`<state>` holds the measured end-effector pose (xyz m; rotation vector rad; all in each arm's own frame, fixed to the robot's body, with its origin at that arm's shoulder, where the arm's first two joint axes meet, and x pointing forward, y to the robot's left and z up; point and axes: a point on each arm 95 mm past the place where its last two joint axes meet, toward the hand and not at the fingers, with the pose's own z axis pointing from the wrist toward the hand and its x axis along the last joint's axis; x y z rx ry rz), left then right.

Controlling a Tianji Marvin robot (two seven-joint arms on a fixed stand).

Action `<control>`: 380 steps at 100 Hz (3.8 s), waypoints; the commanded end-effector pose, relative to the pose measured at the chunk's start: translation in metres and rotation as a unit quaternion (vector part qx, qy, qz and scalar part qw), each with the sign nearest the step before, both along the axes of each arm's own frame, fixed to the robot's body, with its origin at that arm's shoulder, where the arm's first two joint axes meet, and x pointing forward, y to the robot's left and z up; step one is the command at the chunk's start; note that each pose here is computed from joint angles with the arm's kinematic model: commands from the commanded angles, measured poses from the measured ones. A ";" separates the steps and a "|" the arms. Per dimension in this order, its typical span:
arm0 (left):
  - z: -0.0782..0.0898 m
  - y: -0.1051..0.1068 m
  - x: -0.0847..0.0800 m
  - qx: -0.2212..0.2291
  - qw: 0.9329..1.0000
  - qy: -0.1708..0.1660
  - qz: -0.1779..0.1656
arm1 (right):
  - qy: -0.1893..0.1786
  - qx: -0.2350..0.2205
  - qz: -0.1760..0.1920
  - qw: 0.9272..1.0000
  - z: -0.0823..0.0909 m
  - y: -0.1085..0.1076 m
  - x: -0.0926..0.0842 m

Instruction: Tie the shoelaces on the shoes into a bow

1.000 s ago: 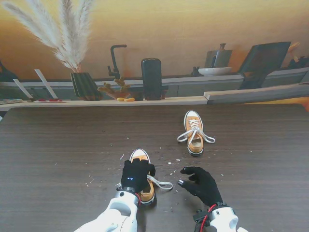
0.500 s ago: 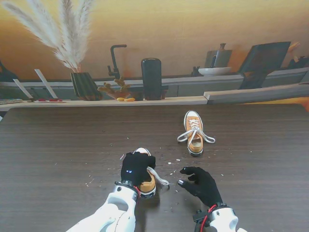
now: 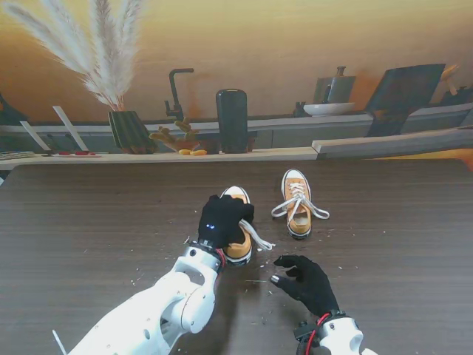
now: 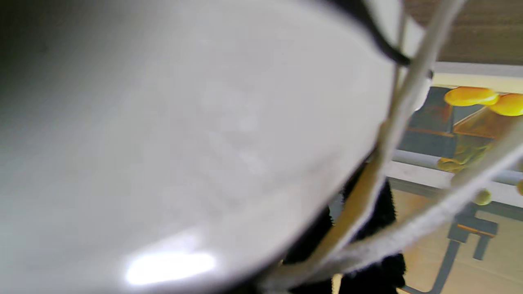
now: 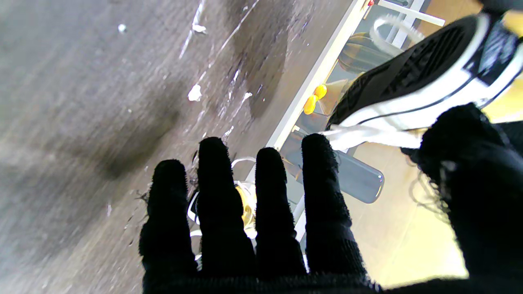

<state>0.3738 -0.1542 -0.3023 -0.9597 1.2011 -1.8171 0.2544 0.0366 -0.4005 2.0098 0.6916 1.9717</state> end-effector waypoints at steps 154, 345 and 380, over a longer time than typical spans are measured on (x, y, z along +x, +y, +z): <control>-0.062 -0.024 0.130 0.132 0.988 0.068 -0.044 | 0.001 -0.004 0.005 1.000 -0.001 0.000 -0.001; -0.056 0.137 -0.143 -0.126 0.984 0.124 -0.016 | -0.058 -0.122 0.055 0.989 0.008 -0.014 -0.005; -0.076 0.124 -0.140 -0.199 0.972 0.121 -0.032 | -0.057 -0.133 0.082 0.986 0.006 -0.020 -0.009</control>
